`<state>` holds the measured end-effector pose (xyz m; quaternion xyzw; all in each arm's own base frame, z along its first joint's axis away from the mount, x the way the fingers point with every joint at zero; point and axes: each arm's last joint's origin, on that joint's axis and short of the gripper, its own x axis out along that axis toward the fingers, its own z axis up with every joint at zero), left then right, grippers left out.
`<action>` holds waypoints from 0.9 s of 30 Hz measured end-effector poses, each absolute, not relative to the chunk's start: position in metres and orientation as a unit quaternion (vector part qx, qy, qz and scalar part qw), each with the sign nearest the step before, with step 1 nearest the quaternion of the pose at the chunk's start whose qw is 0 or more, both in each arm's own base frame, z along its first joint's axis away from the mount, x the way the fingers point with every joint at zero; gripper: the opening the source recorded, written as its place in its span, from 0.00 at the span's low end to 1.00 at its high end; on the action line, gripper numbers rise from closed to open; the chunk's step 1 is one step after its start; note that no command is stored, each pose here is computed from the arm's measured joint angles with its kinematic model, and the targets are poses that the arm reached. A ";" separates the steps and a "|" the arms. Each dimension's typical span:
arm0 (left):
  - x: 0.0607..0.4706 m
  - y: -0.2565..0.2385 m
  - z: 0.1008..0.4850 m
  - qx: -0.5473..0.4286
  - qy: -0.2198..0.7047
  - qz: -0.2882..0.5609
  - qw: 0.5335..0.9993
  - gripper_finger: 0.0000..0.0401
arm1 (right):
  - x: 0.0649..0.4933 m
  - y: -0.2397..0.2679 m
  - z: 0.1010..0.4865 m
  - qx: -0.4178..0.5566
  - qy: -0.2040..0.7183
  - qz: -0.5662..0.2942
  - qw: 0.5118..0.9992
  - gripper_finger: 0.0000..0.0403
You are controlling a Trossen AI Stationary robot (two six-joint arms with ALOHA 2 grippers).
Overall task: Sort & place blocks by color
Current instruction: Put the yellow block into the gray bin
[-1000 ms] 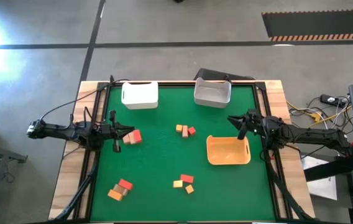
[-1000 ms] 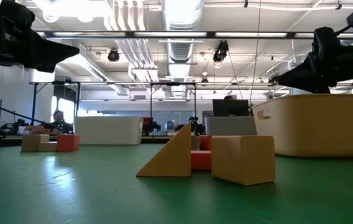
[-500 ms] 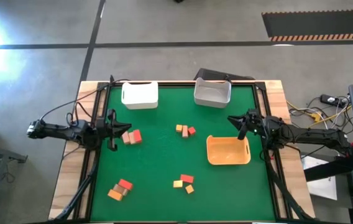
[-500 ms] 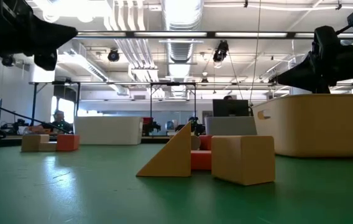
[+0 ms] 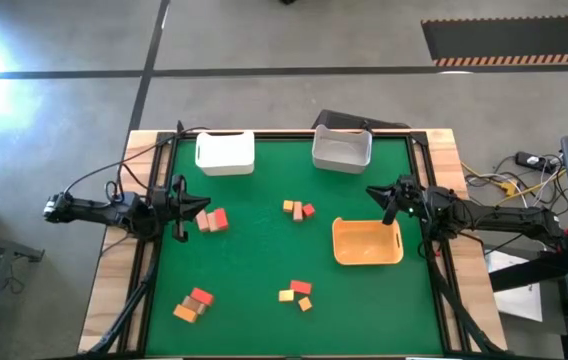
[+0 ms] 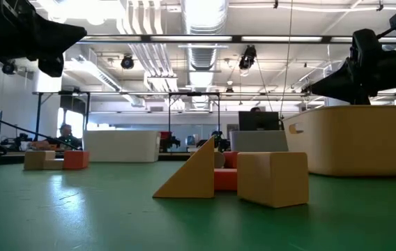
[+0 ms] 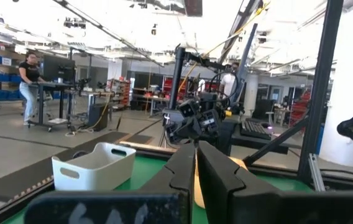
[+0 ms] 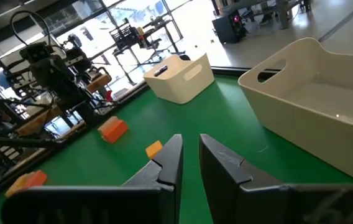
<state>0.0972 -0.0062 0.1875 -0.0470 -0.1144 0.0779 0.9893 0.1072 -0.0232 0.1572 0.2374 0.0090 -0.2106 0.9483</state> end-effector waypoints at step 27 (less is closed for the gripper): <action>0.107 -0.008 0.196 -0.085 -0.151 0.074 0.982 0.01 | 0.154 -0.029 0.228 0.061 -0.035 -0.182 0.981 0.11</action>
